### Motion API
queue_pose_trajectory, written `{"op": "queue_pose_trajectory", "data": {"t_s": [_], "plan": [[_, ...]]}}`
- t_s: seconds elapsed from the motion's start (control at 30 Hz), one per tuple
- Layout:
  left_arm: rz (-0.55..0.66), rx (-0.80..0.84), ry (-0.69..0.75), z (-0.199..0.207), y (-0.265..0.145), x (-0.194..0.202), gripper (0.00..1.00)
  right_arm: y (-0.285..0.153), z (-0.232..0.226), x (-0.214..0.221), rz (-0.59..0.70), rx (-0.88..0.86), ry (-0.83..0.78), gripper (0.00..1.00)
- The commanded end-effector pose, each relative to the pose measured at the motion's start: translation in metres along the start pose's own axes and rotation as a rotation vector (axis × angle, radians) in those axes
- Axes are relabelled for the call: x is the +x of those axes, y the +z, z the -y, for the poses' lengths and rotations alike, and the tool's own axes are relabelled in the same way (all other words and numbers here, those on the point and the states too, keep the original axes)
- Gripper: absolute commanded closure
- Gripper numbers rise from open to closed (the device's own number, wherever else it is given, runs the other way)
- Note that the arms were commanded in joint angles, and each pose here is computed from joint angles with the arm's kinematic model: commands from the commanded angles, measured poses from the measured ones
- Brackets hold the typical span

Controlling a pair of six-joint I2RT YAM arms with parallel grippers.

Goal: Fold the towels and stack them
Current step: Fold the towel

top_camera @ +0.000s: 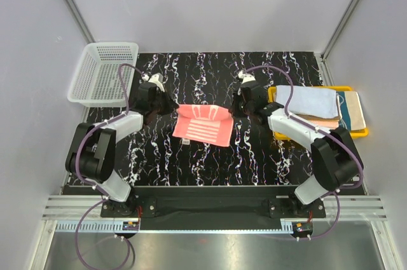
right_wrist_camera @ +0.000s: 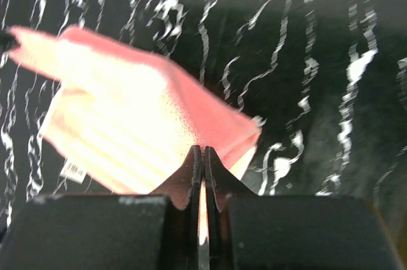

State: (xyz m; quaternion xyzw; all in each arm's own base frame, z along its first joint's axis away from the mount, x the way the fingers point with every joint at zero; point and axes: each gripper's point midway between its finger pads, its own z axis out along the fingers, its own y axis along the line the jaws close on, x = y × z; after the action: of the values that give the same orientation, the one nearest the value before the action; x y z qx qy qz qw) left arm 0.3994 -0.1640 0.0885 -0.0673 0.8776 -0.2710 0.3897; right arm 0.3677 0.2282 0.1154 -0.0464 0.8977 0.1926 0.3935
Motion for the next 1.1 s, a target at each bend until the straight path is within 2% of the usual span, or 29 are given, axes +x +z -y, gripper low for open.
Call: {"op": "queue_pose_trajectory", "data": {"t_s": [0.0, 0.23, 0.5, 0.93, 1.07], "plan": [[0.1, -0.005, 0.026, 0.006, -0.014, -0.02, 1.0, -0.011, -0.014, 0.0, 0.047, -0.018, 0.003, 0.99], [0.075, -0.045, 0.019, -0.002, -0.03, 0.0, 1.0, -0.017, -0.013, 0.033, 0.013, 0.001, -0.007, 0.98], [0.04, -0.038, 0.012, -0.005, -0.036, 0.024, 1.0, -0.021, -0.013, 0.047, 0.006, -0.006, 0.004, 0.98], [0.032, -0.059, 0.024, -0.011, -0.051, 0.039, 1.0, -0.026, -0.023, 0.078, -0.034, -0.035, 0.019, 0.96], [0.002, -0.056, 0.022, -0.015, -0.05, 0.052, 0.94, -0.025, -0.019, 0.084, -0.042, -0.018, 0.021, 0.91]]}}
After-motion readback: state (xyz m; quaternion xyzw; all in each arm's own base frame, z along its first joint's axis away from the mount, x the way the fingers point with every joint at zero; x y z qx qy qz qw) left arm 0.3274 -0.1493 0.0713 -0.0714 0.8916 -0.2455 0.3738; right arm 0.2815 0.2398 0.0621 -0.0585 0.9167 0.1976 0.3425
